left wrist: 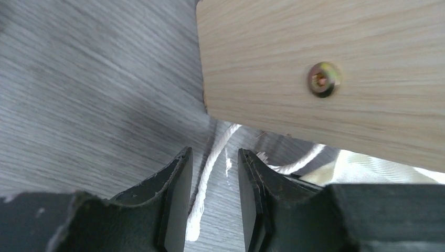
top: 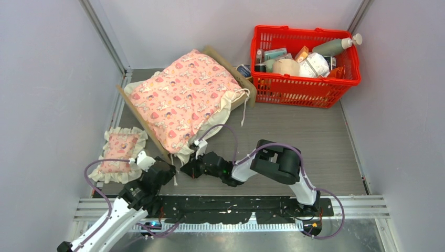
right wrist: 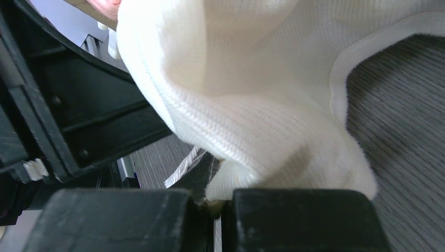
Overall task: Set up the pet bed
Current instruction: Tie the ropes to the bed frame.
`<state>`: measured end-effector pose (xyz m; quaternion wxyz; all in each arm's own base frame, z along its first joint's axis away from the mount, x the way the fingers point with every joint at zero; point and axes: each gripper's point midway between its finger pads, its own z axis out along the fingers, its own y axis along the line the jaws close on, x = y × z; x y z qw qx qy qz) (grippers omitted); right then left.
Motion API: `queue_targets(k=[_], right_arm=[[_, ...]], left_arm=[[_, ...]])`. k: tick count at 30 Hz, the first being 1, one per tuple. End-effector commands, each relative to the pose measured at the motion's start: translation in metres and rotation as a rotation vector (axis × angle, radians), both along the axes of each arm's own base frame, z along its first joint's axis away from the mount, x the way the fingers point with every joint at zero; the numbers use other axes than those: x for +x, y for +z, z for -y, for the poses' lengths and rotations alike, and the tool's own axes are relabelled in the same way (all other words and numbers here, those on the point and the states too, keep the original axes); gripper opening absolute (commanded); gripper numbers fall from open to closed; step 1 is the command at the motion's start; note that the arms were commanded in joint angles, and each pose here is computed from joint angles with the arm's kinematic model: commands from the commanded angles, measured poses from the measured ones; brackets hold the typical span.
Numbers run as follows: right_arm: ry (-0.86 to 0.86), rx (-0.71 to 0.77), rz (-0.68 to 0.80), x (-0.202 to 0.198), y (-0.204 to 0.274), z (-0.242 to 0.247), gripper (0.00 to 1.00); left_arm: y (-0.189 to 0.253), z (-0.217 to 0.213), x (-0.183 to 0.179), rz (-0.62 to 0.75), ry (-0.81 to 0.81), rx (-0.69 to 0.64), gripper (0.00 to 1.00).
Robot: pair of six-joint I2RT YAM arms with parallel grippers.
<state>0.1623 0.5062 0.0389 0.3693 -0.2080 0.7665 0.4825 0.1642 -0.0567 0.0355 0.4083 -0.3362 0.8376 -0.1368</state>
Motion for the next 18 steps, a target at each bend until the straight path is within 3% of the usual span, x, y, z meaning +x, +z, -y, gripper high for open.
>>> queue_targets(k=[1, 8, 18], right_arm=[[-0.015, 0.095, 0.035, 0.008, 0.045, -0.008, 0.05], [-0.019, 0.099, 0.041, 0.011, 0.046, -0.007, 0.05], [0.004, 0.125, 0.044, 0.010, 0.047, -0.006, 0.05]], left_arm=[[-0.016, 0.007, -0.010, -0.102, -0.006, -0.023, 0.38], [0.001, -0.014, -0.027, -0.285, -0.007, 0.186, 0.37], [0.027, 0.019, -0.014, -0.293, -0.129, 0.171, 0.36]])
